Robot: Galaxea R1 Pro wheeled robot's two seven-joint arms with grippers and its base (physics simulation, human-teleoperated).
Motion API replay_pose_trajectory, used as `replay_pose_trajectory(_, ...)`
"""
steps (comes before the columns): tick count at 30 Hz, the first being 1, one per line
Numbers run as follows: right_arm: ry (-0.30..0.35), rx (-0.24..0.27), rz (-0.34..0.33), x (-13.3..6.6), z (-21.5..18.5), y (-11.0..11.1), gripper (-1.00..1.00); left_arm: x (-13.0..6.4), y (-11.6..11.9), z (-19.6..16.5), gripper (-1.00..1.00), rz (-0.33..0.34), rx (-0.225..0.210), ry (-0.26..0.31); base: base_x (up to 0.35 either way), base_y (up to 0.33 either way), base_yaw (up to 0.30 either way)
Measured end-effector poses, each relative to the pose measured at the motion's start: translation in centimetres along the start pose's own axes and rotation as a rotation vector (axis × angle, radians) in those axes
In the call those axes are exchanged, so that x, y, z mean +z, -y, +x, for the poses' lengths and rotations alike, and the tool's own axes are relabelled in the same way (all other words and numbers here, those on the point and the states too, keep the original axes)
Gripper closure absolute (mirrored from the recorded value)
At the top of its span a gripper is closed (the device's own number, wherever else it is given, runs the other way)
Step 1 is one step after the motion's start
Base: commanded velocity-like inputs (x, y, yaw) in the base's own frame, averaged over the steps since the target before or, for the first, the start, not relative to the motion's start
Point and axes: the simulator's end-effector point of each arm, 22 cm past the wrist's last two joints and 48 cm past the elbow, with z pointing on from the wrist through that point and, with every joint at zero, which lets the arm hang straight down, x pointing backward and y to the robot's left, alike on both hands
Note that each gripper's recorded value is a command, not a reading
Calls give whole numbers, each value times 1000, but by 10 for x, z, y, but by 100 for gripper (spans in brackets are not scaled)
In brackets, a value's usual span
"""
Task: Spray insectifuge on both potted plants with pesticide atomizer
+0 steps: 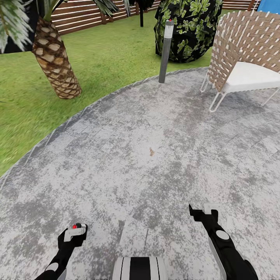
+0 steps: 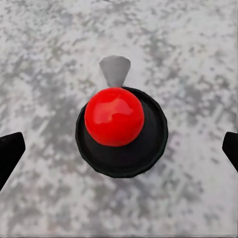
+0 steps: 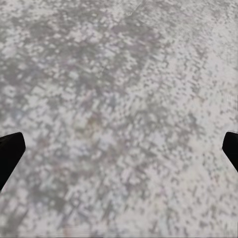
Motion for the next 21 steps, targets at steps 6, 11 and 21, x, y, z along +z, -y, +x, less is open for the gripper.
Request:
replay_pose_trajectory(6, -16, -2, -1, 3, 9, -1, -100, 1, 1, 9, -100, 1, 2, -17, 0, 0, 0)
replay_pose_trajectory(11, -16, -2, -1, 3, 9, -1, -100, 1, 0, 9, -100, 0, 3, -17, 0, 0, 0)
replay_pose_trajectory(21, -16, -2, -1, 3, 9, -1, -100, 1, -1, 9, -100, -4, 3, -17, 7, 0, 0)
